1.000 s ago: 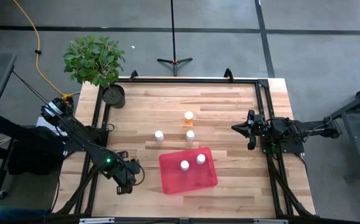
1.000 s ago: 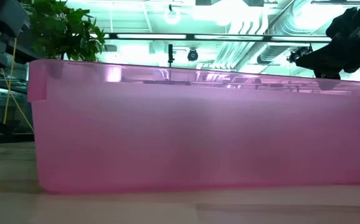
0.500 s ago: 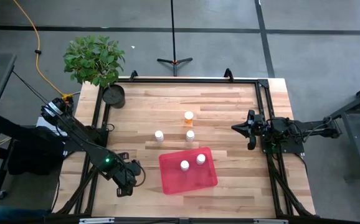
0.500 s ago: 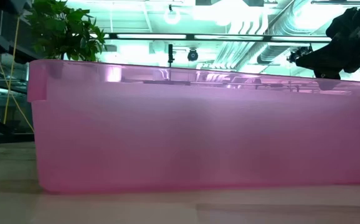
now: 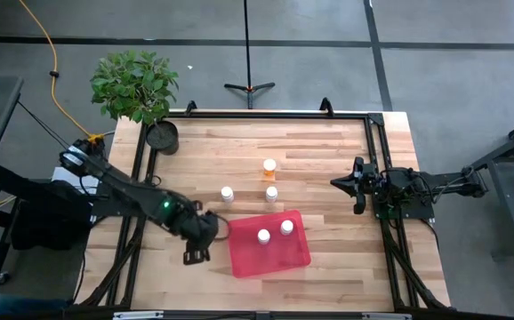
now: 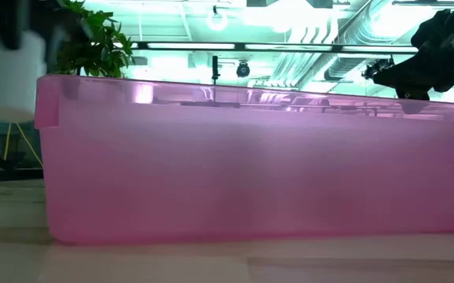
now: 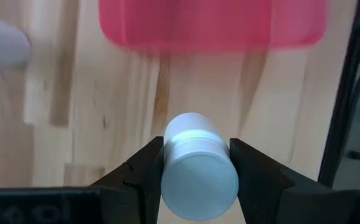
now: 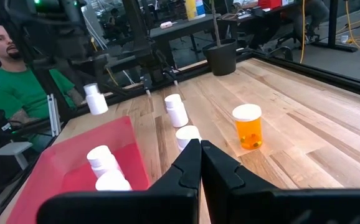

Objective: Pick and place pill bottles into a basket
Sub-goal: Put the white pill bottle into the bin

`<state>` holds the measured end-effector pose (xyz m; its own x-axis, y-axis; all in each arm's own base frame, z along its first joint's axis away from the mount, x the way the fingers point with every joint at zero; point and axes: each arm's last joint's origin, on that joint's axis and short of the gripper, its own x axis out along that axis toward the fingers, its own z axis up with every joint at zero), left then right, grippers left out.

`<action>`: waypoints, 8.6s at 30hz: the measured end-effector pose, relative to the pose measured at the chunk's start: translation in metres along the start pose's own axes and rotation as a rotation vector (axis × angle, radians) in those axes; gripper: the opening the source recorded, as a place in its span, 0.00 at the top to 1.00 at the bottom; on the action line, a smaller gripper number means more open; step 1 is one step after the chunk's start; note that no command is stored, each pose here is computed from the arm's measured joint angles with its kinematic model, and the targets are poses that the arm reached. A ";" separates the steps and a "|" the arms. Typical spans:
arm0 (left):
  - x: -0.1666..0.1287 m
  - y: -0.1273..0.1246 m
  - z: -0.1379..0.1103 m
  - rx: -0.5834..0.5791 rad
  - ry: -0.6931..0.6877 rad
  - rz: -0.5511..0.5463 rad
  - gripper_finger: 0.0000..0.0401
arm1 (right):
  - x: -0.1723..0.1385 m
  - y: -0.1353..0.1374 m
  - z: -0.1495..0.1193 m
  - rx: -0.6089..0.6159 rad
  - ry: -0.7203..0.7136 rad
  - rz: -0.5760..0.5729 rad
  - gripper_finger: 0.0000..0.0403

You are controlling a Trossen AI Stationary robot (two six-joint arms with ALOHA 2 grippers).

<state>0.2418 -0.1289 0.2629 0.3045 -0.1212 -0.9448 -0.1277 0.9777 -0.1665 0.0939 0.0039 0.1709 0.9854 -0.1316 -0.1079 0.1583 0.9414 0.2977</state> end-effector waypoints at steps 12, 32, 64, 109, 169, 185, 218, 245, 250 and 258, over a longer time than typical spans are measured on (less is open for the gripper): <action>-0.029 0.018 0.040 0.058 -0.175 0.012 0.52 | 0.000 0.000 0.000 0.000 0.002 0.004 1.00; 0.020 0.015 0.075 0.112 -0.205 -0.011 0.52 | 0.001 0.000 -0.001 -0.002 0.009 0.001 1.00; 0.087 0.012 0.082 0.108 -0.071 0.027 0.51 | 0.001 0.000 -0.001 -0.031 0.017 0.003 1.00; 0.014 0.006 0.112 0.174 -0.079 0.173 0.40 | 0.002 0.000 -0.002 -0.032 0.023 0.002 1.00; 0.056 0.128 0.103 0.288 0.252 0.211 0.40 | 0.002 0.000 -0.001 -0.024 0.018 -0.009 1.00; 0.083 0.134 0.080 0.274 0.341 0.192 0.40 | 0.002 0.000 -0.001 -0.023 0.018 -0.010 1.00; 0.064 0.132 0.087 0.381 0.401 0.200 0.15 | 0.002 0.000 -0.001 -0.023 0.015 -0.017 1.00; 0.089 0.136 0.074 0.345 0.414 0.183 0.09 | 0.002 0.000 -0.001 -0.023 0.015 -0.016 1.00; 0.089 0.136 0.074 0.347 0.415 0.185 0.12 | 0.002 0.000 -0.001 -0.023 0.016 -0.016 1.00; 0.090 0.136 0.077 0.351 0.382 0.190 0.20 | 0.002 0.000 -0.001 -0.023 0.016 -0.016 1.00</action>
<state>0.3245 0.0063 0.1769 -0.0655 0.0728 -0.9952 0.1950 0.9790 0.0588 0.0953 0.0038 0.1694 0.9816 -0.1424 -0.1274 0.1728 0.9461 0.2738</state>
